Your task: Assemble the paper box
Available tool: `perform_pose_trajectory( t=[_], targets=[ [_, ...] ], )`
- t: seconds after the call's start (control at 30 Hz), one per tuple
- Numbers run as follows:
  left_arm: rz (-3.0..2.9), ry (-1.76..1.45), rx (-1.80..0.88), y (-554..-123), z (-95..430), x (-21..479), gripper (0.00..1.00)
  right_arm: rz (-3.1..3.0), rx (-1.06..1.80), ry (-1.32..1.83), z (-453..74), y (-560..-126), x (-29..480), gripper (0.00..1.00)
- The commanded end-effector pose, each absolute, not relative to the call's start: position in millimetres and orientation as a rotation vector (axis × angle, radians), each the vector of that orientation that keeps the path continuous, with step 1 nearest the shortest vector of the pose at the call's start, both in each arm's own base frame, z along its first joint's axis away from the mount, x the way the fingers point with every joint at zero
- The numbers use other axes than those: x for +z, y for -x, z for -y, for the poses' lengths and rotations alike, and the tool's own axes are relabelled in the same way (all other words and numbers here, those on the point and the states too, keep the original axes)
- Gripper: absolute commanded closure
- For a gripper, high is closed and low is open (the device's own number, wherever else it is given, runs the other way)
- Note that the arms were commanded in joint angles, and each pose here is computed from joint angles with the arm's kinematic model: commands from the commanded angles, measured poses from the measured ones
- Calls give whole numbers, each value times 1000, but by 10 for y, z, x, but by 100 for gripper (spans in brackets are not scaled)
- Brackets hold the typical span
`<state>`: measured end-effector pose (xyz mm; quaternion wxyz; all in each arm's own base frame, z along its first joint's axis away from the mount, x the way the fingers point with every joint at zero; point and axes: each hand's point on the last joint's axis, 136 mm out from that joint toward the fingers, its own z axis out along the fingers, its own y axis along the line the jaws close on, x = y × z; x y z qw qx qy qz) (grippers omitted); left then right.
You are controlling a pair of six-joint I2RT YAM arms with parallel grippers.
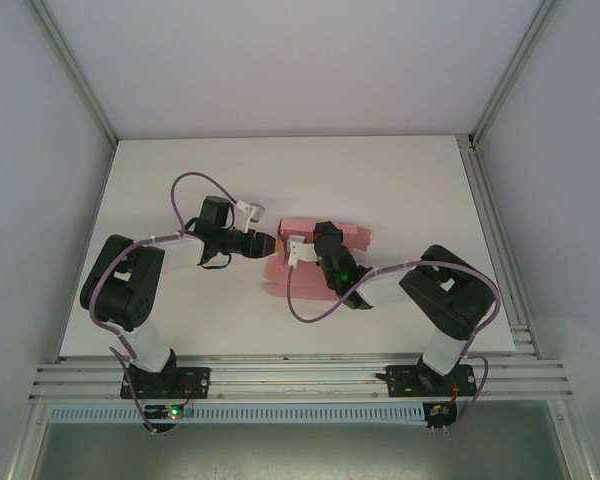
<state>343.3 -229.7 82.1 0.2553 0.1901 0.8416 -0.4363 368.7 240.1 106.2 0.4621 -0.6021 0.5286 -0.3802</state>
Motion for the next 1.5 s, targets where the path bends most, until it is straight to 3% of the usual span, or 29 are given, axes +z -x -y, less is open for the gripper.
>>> perform_pose_trajectory(
  t=[0.0, 0.23, 0.33, 0.43, 0.63, 0.73, 0.9, 1.07, 1.23, 1.27, 1.33, 1.47],
  targets=[
    [-2186, -655, -1141, -3463, 2470, 911, 52, -1284, -960, 1555, -2401, -3601, 895, 100],
    [-2190, -578, -1000, -3726, 2485, 845, 52, -1327, -891, 1560, -2428, -3562, 959, 100],
    [-2160, -520, -878, -3837, 2485, 823, 61, -1372, -829, 1588, -2441, -3508, 939, 100],
    [-2163, -487, -737, -3907, 2492, 786, 78, -1390, -821, 1587, -2436, -3507, 934, 100],
    [-2224, -305, -345, -4119, 2211, 633, 83, -1432, -781, 1581, -2449, -3497, 916, 100],
    [-2265, -201, -270, -4152, 2082, 495, 90, -1472, -748, 1582, -2444, -3469, 889, 100],
    [-2298, -205, -97, -4122, 1956, 390, 87, -1500, -734, 1575, -2421, -3447, 890, 100],
    [-2335, -169, -61, -4102, 1917, 282, 100, -1572, -657, 1531, -2445, -3424, 925, 100],
    [-2331, -286, -88, -4077, 2036, 240, 100, -1661, -525, 1364, -2406, -3443, 1189, 53],
    [-2322, -291, -95, -4074, 2042, 261, 100, -1673, -470, 1322, -2405, -3421, 1301, 40],
    [-2312, -317, -115, -4067, 2073, 301, 100, -1674, -344, 1272, -2433, -3323, 1511, 3],
    [-2298, -401, -211, -4022, 2227, 373, 100, -1622, -67, 1159, -2456, -3056, 2014, 2]
  ],
)
